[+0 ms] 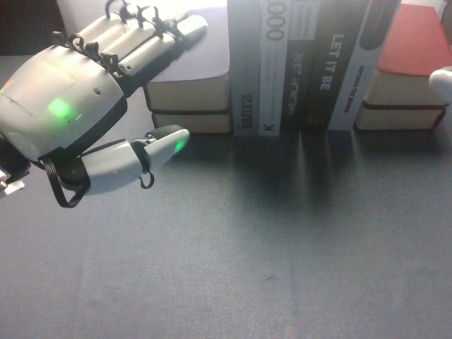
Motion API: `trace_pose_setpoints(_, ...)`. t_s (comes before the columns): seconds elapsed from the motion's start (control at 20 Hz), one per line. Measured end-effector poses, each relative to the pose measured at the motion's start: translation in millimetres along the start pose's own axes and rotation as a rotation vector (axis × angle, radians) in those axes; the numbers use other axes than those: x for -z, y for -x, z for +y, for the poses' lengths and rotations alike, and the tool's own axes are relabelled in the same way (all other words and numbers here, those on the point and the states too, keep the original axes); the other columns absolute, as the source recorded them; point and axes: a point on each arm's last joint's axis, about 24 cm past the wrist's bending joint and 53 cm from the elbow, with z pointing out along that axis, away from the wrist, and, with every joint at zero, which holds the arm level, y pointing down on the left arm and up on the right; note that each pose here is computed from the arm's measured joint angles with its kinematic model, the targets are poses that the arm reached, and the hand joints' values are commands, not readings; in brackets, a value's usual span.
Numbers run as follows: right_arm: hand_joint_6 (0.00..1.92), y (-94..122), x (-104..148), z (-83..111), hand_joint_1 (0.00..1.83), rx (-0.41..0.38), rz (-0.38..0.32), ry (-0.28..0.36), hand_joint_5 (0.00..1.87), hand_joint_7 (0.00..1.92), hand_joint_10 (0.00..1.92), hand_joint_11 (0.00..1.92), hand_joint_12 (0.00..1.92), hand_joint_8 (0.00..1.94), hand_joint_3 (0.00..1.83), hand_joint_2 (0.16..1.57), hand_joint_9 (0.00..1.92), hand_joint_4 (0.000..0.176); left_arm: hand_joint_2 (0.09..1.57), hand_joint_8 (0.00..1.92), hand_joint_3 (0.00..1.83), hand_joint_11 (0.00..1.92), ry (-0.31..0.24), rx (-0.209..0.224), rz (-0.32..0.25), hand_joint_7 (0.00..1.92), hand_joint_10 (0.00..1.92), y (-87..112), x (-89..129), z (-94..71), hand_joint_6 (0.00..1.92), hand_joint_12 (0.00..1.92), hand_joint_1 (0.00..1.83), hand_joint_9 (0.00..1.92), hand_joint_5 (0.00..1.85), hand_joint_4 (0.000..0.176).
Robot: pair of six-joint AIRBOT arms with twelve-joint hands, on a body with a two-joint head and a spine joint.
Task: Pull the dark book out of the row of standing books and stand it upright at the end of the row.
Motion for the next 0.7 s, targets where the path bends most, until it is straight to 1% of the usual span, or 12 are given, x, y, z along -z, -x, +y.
trace_pose_setpoints(0.1, 0.0, 0.7, 0.0, 0.5, 0.18, -0.003, -0.004, 0.001, 0.0, 0.0, 0.0, 0.0, 0.0, 0.0, 0.04, 1.37, 0.0, 0.0, 1.34, 0.0, 0.01, 0.0, -0.002, 0.0, -0.002, 0.0, 0.0, 0.5, 0.0, -0.7, 0.01, 0.0, 0.36, 0.0, 0.04, 0.003)
trace_pose_setpoints(0.15, 0.0, 1.2, 0.1, 0.4, 0.25, -0.004, -0.006, 0.001, 0.0, 0.0, 0.0, 0.0, 0.0, 0.0, 0.03, 1.37, 0.0, 0.0, 1.34, 0.0, 0.01, 0.0, -0.004, -0.001, -0.001, 0.0, 0.0, 0.2, 0.0, -1.1, 0.0, 0.0, 0.34, 0.0, 0.03, 0.005)
trace_pose_setpoints(0.2, 0.0, 1.6, 0.1, 0.3, 0.27, -0.004, -0.008, 0.0, 0.0, 0.0, 0.0, 0.0, 0.0, 0.0, 0.02, 1.36, 0.0, 0.0, 1.34, 0.0, 0.01, 0.0, -0.004, -0.001, -0.001, 0.0, 0.0, 0.3, 0.0, -0.9, 0.0, 0.0, 0.33, 0.0, 0.02, 0.009)
trace_pose_setpoints(0.25, 0.0, 1.0, 1.0, -0.3, 0.28, -0.004, -0.007, -0.001, 0.0, 0.0, 0.0, 0.0, 0.0, 0.0, 0.02, 1.36, 0.0, 0.0, 1.34, 0.0, 0.01, 0.0, -0.003, -0.001, -0.002, 0.0, 0.0, 0.4, 0.0, -0.7, 0.0, 0.0, 0.33, 0.0, 0.02, 0.0)
trace_pose_setpoints(0.3, 0.0, 0.8, 0.9, -0.5, 0.29, -0.007, -0.007, -0.003, 0.0, 0.0, 0.0, 0.0, 0.0, 0.0, 0.02, 1.36, 0.0, 0.0, 1.34, 0.0, 0.01, 0.0, -0.003, -0.001, -0.002, 0.0, 0.0, 0.5, 0.0, -0.8, 0.0, 0.0, 0.33, 0.0, 0.02, 0.0)
trace_pose_setpoints(0.35, 0.0, 0.4, 0.9, -0.4, 0.32, -0.007, -0.006, -0.003, 0.0, 0.0, 0.0, 0.0, 0.0, 0.0, 0.02, 1.37, 0.0, 0.0, 1.34, 0.0, 0.01, 0.0, -0.003, -0.001, -0.002, 0.0, 0.0, 0.4, 0.0, -0.7, 0.0, 0.0, 0.33, 0.0, 0.02, 0.004)
trace_pose_setpoints(0.45, 0.0, 1.0, 1.0, -0.2, 0.3, -0.007, -0.008, -0.002, 0.0, 0.0, 0.0, 0.0, 0.0, 0.0, 0.02, 1.39, 0.0, 0.0, 1.35, 0.0, 0.01, 0.0, -0.004, -0.001, -0.001, 0.0, 0.0, 0.2, 0.0, -1.0, 0.0, 0.0, 0.3, 0.0, 0.01, 0.007)
trace_pose_setpoints(0.5, 0.0, 2.9, 1.4, -0.5, 0.37, -0.003, -0.011, -0.002, 0.0, 0.0, 0.0, 0.0, 0.0, 0.0, 0.01, 1.39, 0.0, 0.0, 1.36, 0.0, 0.01, 0.0, -0.003, -0.001, -0.002, 0.0, 0.0, 0.4, 0.0, -0.8, 0.0, 0.0, 0.26, 0.0, 0.01, 0.006)
trace_pose_setpoints(0.55, 0.0, 6.6, 0.8, -1.7, 0.44, 0.002, -0.02, -0.001, 0.0, 0.0, 0.0, 0.0, 0.0, 0.0, 0.01, 1.38, 0.0, 0.0, 1.36, 0.0, 0.01, 0.0, -0.001, 0.001, -0.003, 0.0, 0.0, 0.8, 0.0, -0.2, 0.01, 0.0, 0.26, 0.0, 0.02, 0.002)
trace_pose_setpoints(0.6, 0.0, 11.6, -0.3, -3.5, 0.48, 0.005, -0.034, -0.003, 0.0, 0.0, 0.0, 0.0, 0.0, 0.0, 0.0, 1.38, 0.0, 0.0, 1.36, 0.0, 0.01, 0.0, -0.001, 0.001, -0.004, 0.0, 0.0, 0.8, 0.0, -0.2, 0.01, 0.0, 0.26, 0.0, 0.02, 0.008)
trace_pose_setpoints(0.65, 0.0, 17.7, -1.4, -5.1, 0.54, 0.003, -0.055, -0.006, 0.0, 0.0, 0.0, 0.0, 0.0, 0.0, 0.0, 1.37, 0.0, 0.0, 1.36, 0.0, 0.0, 0.0, -0.002, -0.001, -0.003, 0.0, 0.0, 0.9, 0.0, -0.2, 0.01, 0.0, 0.29, 0.0, 0.03, 0.0)
trace_pose_setpoints(0.7, 0.0, 21.3, -2.2, -6.3, 0.52, 0.006, -0.066, -0.008, 0.01, 0.0, 0.0, 0.0, 0.0, 0.0, 0.0, 1.37, 0.0, 0.0, 1.36, 0.0, 0.0, 0.0, -0.002, 0.0, -0.003, 0.0, 0.0, 0.7, 0.0, -0.2, 0.01, 0.0, 0.27, 0.0, 0.04, 0.001)
